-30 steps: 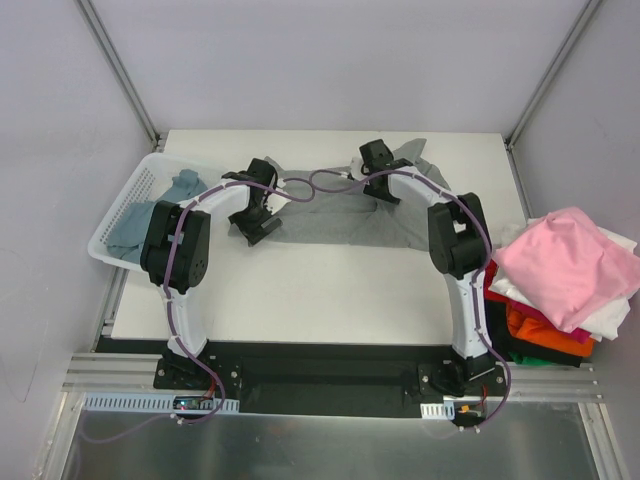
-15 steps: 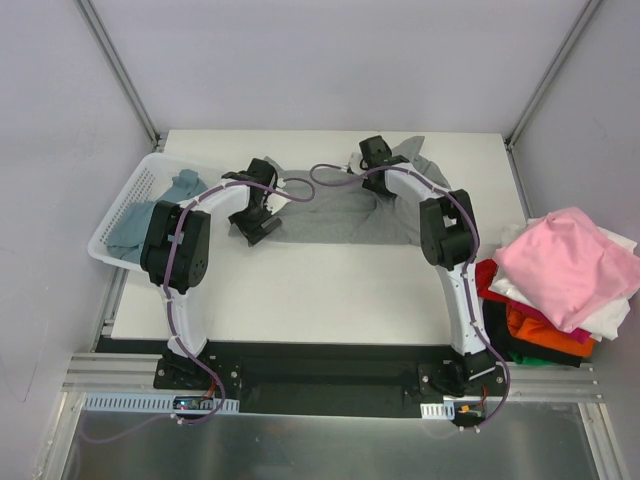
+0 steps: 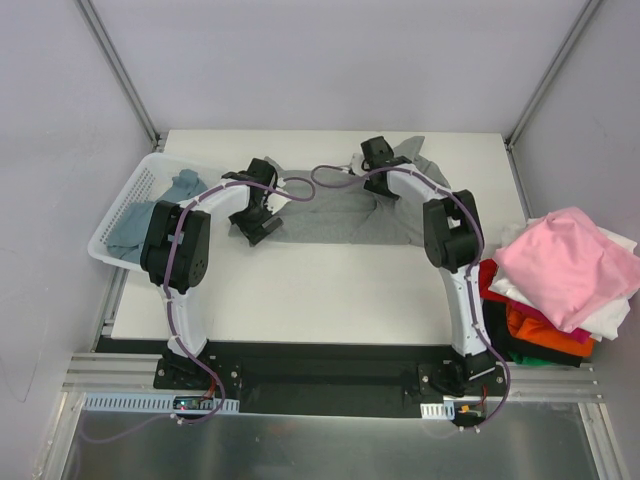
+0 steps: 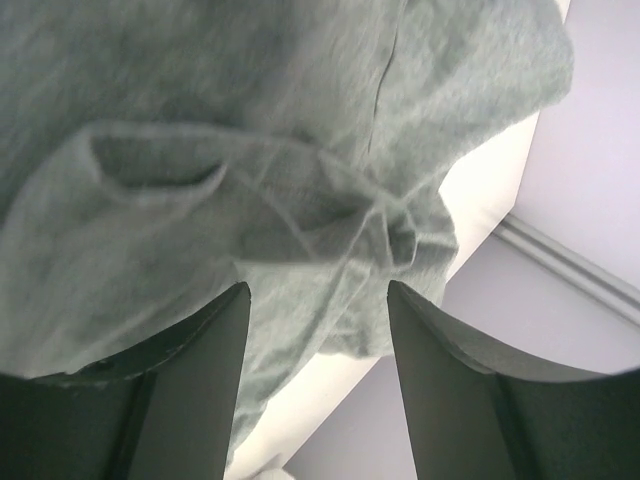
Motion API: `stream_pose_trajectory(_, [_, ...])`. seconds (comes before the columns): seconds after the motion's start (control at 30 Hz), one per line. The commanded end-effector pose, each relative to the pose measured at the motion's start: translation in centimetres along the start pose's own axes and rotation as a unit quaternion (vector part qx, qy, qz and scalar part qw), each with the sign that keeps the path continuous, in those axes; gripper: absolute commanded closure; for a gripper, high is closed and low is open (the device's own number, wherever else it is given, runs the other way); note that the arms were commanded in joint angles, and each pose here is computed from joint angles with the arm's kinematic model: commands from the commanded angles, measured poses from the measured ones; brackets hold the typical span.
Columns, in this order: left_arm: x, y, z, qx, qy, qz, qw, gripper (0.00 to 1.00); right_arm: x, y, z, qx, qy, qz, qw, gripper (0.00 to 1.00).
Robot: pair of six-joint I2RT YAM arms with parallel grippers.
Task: Fold and stack the t-shirts
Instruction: Fold the flattened tshirt in 1/3 of the way
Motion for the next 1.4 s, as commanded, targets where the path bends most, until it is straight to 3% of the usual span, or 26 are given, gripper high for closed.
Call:
stream_pose_trajectory(0.0, [-0.1,-0.6,-0.3,-0.013,-0.008,0.007,1.0,0.18,-1.2,-4.9,1.3,-0.012,0.029,0.013,0.999,0.39])
stream_pose_trajectory(0.13, [0.1,-0.5,-0.7,-0.017,-0.007,0.01,1.0,0.18,0.2,-7.4,2.9,-0.01,0.039,-0.001,0.999,0.39])
stream_pose_trajectory(0.27, [0.3,-0.9,-1.5,-0.035,-0.011,0.014,0.999,0.18,1.8,-9.1,4.1,-0.027,0.068,-0.047,0.996,0.29])
stream_pose_trajectory(0.5, [0.2,-3.3,-1.8,-0.077,-0.025,0.019,0.997,0.17,3.7,-11.7,5.1,-0.049,0.139,-0.136,0.98,0.25])
stream_pose_trajectory(0.7, [0.7,-3.1,-2.8,-0.09,-0.036,0.027,0.995,0.17,6.9,-9.2,6.0,-0.027,0.17,-0.197,0.965,0.23])
stream_pose_trajectory(0.97, [1.7,-1.9,-4.9,-0.112,-0.055,0.051,0.991,0.17,7.3,-6.7,7.5,-0.005,0.192,-0.223,0.956,0.21])
stream_pose_trajectory(1.37, [1.1,2.0,-4.7,-0.073,-0.063,0.068,0.993,0.18,8.8,-5.3,8.7,0.007,0.198,-0.247,0.949,0.21])
Point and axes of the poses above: each gripper's point midway between its finger pads, its own y axis out along the fingers, its own x axis along the line the jaws close on, z = x × y, the point moved 7 cm from there along -y, back along the fingers, and after that the axes turned 2 degrees about y, right-handed, at the moved point
